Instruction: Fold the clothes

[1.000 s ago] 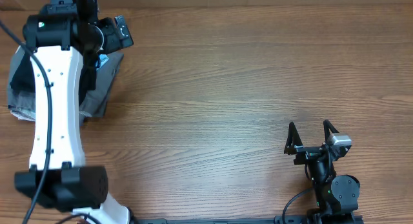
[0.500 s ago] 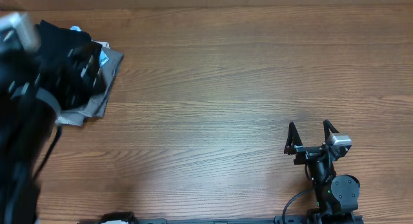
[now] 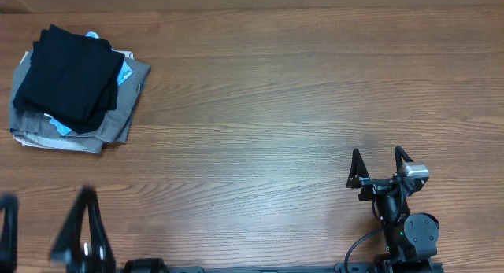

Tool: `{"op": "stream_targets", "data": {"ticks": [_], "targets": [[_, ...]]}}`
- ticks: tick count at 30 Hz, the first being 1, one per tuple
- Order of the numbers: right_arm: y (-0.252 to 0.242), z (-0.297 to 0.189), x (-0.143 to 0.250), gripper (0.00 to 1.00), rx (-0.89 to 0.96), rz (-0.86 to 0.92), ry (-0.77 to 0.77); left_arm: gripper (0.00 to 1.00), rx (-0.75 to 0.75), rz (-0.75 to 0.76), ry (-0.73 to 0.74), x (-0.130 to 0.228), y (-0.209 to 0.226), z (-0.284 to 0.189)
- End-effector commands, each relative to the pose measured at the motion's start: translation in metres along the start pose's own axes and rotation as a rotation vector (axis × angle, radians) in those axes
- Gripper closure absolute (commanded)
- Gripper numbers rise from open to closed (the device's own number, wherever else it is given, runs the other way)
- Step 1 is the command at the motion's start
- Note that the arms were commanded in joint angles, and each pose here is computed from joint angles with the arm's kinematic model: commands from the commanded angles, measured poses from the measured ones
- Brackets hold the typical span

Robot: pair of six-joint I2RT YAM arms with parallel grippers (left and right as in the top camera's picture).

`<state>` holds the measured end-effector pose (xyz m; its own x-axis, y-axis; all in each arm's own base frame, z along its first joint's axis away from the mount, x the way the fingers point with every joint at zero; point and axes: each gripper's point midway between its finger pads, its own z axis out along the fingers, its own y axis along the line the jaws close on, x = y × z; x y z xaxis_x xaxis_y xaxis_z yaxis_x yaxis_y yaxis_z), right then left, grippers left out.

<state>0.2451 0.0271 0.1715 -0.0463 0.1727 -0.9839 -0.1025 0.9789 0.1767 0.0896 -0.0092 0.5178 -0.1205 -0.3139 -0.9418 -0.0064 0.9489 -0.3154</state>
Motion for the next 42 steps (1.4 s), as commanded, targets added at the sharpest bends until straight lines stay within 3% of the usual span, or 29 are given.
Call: {"op": "stream_targets", "data": {"ticks": [1,14,23,28,34,42], "targets": [[0.002,0.000,0.002,0.00,-0.010,-0.004,-0.004,0.00,-0.006,0.003,0.018,0.016,0.005,-0.015],[0.002,0.000,0.002,0.00,-0.010,-0.004,-0.004,0.00,-0.086,-0.016,0.266,0.141,0.042,-0.057],[0.002,0.000,0.002,0.00,-0.010,-0.004,-0.004,0.00,-0.121,-0.040,0.366,0.220,0.069,-0.046],[0.002,0.000,0.002,0.00,-0.010,-0.004,-0.004,0.00,-0.114,-0.068,0.330,0.235,0.075,-0.024],[0.002,0.000,0.002,0.00,-0.010,-0.004,-0.004,0.00,-0.070,-0.143,0.178,0.228,0.076,0.012],[0.002,0.000,0.002,0.00,-0.010,-0.004,-0.004,0.00,-0.046,-0.157,0.137,0.235,0.081,0.070]]}}
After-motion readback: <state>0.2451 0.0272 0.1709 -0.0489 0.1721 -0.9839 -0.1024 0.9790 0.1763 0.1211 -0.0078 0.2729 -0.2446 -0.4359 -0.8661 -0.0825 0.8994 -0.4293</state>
